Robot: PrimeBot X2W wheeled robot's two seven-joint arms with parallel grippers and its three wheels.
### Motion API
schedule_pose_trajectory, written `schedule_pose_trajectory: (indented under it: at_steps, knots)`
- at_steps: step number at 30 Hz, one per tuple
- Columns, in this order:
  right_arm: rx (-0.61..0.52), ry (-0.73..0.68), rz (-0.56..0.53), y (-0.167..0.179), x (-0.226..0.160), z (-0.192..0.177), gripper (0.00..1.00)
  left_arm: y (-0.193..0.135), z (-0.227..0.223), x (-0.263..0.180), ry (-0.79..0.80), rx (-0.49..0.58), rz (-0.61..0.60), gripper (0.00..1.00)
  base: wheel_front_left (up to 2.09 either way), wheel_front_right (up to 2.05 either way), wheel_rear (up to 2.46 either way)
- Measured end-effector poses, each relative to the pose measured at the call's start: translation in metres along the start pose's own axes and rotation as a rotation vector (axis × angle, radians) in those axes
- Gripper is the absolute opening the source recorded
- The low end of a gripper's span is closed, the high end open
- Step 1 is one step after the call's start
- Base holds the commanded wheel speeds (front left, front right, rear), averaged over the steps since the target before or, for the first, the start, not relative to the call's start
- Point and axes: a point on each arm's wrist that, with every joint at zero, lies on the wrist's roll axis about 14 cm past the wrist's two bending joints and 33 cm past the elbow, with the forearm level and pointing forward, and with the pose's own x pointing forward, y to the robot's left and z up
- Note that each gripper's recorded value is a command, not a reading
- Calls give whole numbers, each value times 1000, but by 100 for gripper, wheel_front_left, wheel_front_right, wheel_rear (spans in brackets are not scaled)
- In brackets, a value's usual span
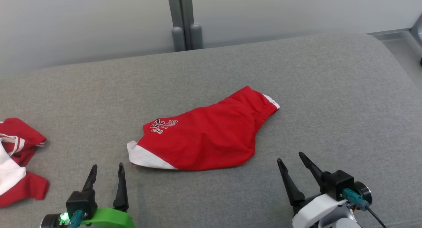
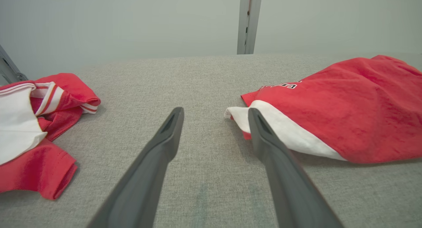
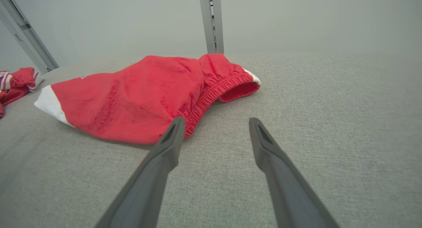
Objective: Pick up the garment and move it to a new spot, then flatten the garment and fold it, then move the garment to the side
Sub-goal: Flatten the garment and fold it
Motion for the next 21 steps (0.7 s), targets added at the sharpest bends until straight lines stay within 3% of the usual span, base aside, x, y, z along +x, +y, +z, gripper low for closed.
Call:
schedule_pose_trajectory:
  at_steps: [16, 17, 18, 20, 21]
  knots:
    - [-18, 139, 211, 55, 64, -43, 100, 26, 1, 3, -3, -21, 66, 100, 0, 0, 0]
    - [-17, 151, 216, 57, 66, -47, 87, 28, 0, 2, 0, -21, 72, 100, 0, 0, 0]
    - [-16, 162, 223, 59, 68, -51, 47, 30, -1, 1, 4, -22, 80, 100, 0, 0, 0]
    - [-15, 180, 235, 62, 72, -57, 1, 35, -3, 0, 12, -22, 94, 100, 0, 0, 0]
    - [-13, 188, 240, 64, 73, -60, 0, 37, -5, -1, 16, -24, 102, 100, 0, 0, 0]
